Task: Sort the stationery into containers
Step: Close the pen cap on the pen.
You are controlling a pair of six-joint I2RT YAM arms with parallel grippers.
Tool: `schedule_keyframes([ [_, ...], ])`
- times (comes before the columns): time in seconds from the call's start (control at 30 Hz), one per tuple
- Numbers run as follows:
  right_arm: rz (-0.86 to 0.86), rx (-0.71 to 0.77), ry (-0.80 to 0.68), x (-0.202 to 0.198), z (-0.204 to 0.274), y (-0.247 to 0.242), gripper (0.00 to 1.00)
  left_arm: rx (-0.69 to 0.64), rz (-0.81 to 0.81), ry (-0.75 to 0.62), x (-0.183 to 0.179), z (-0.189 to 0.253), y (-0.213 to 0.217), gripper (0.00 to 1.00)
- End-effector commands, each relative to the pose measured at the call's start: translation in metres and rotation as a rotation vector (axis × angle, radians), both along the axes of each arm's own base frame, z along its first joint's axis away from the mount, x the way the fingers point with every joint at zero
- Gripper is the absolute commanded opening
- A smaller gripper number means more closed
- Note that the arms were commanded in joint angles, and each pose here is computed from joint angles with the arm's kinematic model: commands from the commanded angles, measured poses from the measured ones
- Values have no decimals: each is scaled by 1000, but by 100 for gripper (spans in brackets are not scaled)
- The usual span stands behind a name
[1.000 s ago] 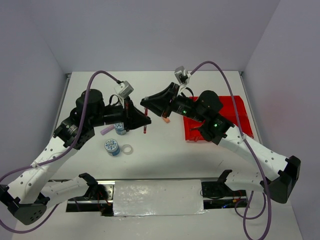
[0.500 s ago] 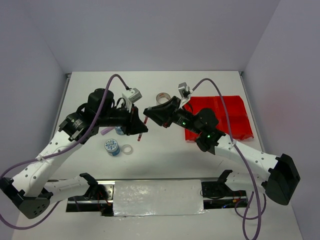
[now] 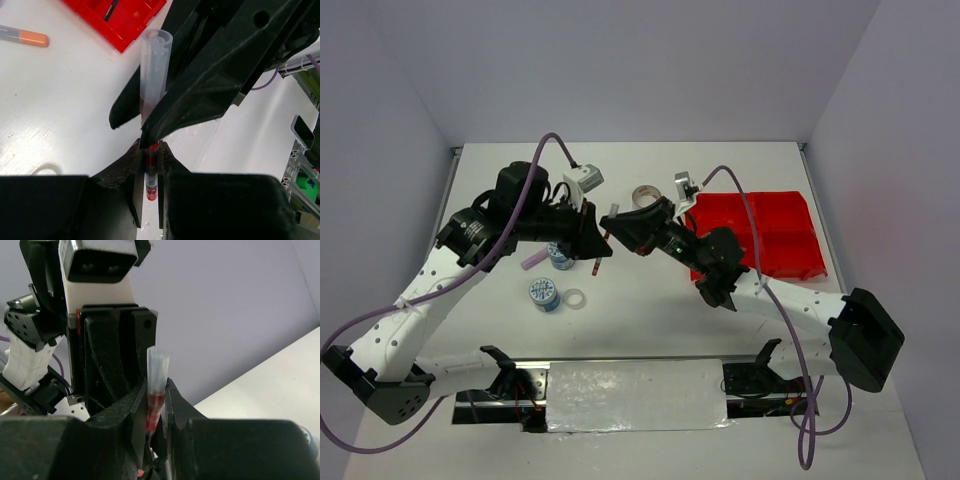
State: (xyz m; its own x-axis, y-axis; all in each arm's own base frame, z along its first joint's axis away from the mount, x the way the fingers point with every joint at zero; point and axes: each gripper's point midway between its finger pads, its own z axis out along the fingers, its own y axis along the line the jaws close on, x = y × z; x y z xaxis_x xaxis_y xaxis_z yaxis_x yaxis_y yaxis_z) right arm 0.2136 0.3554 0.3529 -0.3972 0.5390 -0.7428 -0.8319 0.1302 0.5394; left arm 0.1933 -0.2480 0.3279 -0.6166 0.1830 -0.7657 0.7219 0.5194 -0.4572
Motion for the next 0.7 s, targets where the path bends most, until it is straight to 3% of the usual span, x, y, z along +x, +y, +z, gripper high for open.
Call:
schedule_keyframes([
  [0.0, 471, -530, 360, -109, -194, 23, 0, -481, 41, -702, 26, 220, -2, 0],
  [0.2, 474, -540, 366, -115, -198, 20, 0, -441, 9, -723, 28, 218, 0, 0],
  [0.4, 404, -521, 247, -95, -148, 25, 0, -398, -43, -571, 18, 153, -6, 0],
  [0.6, 402, -560, 153, -84, -120, 32, 1, -442, 27, -591, 2, 150, 12, 0],
  [0.67, 415, -581, 122, -84, -116, 33, 7, -447, 58, -613, -1, 155, 19, 0],
])
